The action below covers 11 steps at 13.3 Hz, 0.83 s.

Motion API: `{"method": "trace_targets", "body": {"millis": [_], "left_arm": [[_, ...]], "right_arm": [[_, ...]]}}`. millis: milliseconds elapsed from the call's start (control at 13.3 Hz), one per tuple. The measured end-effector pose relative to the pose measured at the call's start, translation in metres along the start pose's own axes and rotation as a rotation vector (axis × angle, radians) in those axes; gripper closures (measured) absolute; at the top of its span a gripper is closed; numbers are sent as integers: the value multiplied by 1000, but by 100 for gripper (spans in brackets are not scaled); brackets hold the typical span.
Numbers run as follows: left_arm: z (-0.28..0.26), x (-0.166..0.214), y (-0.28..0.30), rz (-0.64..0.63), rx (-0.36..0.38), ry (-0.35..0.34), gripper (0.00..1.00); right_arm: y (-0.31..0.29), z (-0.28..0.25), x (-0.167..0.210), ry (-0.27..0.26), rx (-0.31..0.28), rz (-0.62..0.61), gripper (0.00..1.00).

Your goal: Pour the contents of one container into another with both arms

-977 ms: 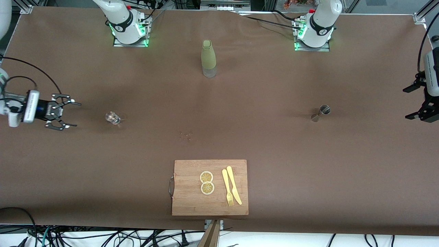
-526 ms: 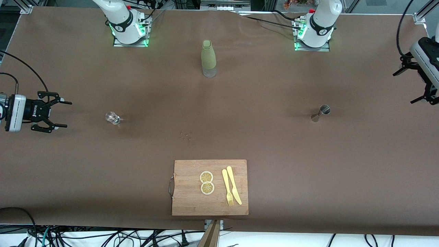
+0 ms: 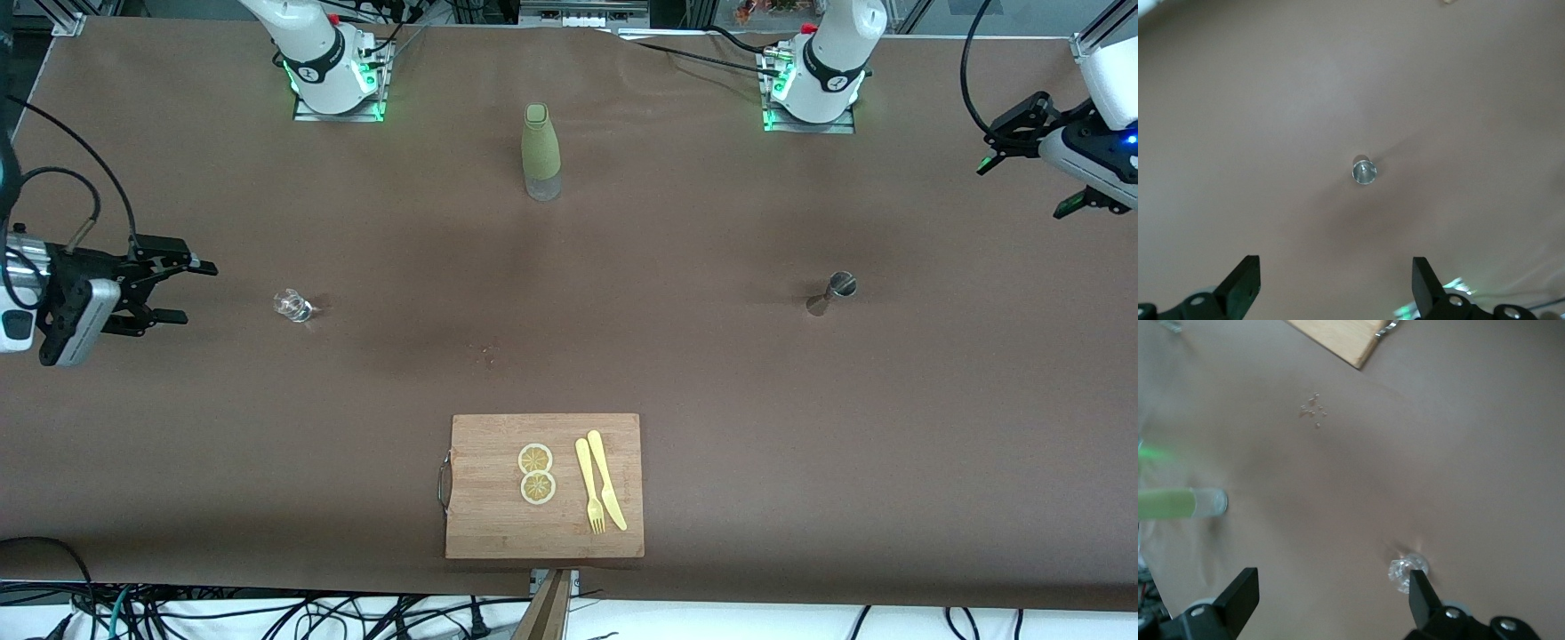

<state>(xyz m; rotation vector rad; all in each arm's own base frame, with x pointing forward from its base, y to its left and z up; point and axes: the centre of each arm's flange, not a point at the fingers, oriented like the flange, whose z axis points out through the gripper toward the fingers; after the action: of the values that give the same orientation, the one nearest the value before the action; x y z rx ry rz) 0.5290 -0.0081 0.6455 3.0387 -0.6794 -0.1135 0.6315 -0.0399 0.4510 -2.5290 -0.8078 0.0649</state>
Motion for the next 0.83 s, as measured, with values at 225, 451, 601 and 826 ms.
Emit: {"method": "trace_targets", "body": {"millis": [225, 451, 601, 826], "left_arm": [[0, -8, -13, -118, 0, -4, 0], [6, -18, -33, -165, -10, -14, 0], [3, -20, -33, -234, -8, -10, 1], [-10, -33, -27, -401, 1, -3, 0]], "right_arm": [[-28, 12, 22, -59, -67, 226, 0], [-63, 13, 40, -101, -202, 470, 0], [-94, 4, 48, -99, -294, 519, 0], [-112, -24, 40, -79, -380, 522, 0]]}}
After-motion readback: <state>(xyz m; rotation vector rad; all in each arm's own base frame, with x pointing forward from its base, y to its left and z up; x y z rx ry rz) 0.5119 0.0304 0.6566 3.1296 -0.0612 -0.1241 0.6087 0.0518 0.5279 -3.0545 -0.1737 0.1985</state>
